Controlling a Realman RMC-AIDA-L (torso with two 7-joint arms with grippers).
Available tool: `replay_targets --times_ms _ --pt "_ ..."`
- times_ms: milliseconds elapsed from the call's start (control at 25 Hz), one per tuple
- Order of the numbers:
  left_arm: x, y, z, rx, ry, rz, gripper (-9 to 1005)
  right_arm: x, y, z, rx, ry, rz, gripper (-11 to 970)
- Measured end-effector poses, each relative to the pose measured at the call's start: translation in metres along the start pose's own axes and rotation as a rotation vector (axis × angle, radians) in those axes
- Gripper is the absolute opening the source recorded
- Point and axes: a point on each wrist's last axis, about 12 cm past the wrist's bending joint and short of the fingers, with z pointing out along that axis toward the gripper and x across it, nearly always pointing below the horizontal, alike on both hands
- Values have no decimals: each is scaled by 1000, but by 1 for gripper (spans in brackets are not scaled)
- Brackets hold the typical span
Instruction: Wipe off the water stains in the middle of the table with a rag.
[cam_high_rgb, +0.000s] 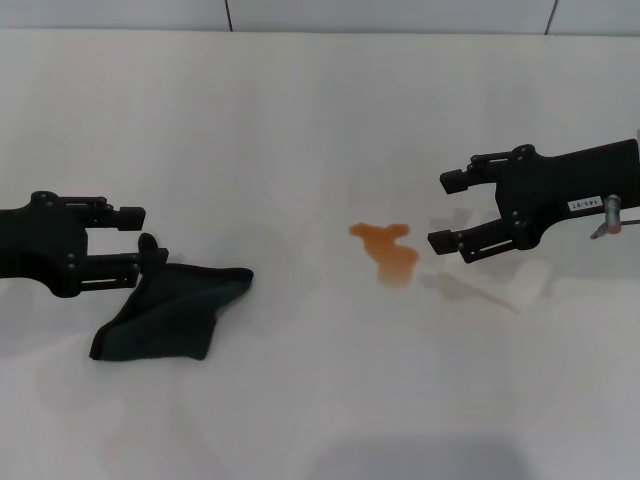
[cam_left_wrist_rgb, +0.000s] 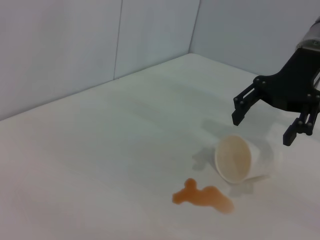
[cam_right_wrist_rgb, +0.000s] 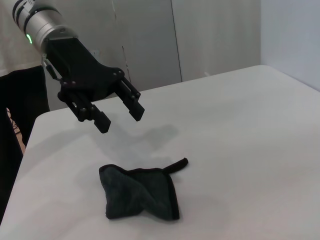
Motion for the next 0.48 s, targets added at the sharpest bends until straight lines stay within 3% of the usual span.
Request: replay_targets --times_ms 480 --pt "0 -1 1 2 -1 -4 640 0 0 0 0 0 -1 857"
